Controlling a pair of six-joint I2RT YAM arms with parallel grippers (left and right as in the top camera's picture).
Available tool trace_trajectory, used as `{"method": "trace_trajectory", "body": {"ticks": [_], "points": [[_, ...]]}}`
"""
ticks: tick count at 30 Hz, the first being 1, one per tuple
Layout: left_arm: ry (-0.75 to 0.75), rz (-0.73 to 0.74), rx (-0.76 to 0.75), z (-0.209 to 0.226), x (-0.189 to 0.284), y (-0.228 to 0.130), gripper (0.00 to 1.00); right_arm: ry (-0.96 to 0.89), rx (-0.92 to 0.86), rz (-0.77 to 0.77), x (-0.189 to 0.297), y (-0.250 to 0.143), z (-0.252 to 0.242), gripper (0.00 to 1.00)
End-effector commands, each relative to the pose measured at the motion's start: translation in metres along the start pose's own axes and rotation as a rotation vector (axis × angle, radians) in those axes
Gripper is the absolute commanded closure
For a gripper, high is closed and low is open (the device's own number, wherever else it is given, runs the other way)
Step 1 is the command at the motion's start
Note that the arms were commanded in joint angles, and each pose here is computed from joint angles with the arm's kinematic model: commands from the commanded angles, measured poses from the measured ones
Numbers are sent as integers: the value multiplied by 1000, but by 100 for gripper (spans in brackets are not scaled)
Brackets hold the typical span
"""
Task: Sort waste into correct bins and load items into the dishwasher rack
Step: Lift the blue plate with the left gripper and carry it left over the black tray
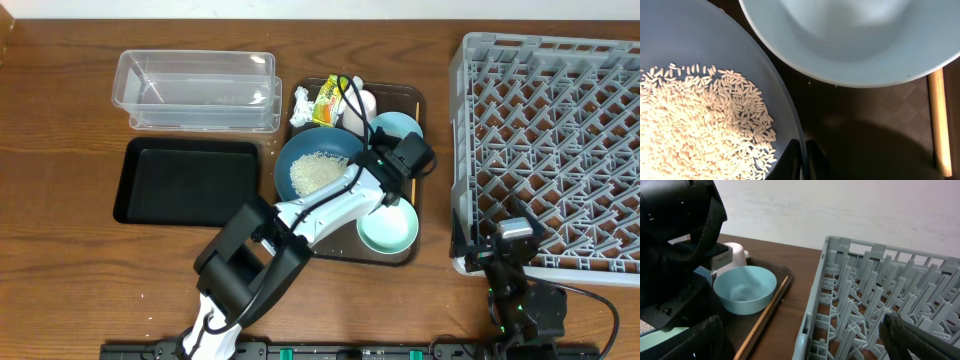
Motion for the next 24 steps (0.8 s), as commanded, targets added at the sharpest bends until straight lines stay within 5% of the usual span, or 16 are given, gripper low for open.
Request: {"method": "trace_trajectory", "body": {"ticks": [1, 24], "points": [[29, -41, 7, 2, 9, 7, 94, -10, 9, 4, 0, -2, -2, 1], [75, -261, 55, 38, 119, 35, 94, -9, 9, 4, 0, -2, -2, 1]]}}
Point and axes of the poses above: each gripper's point midway between its finger pads, its own x axis back along the fingers, its own z axis along the line the jaws close on, y = z × x, the point moved 6 cm from there along x, back along the fingers, and after that the axes turned 3 degrees about -x, right-handed, at the moved point
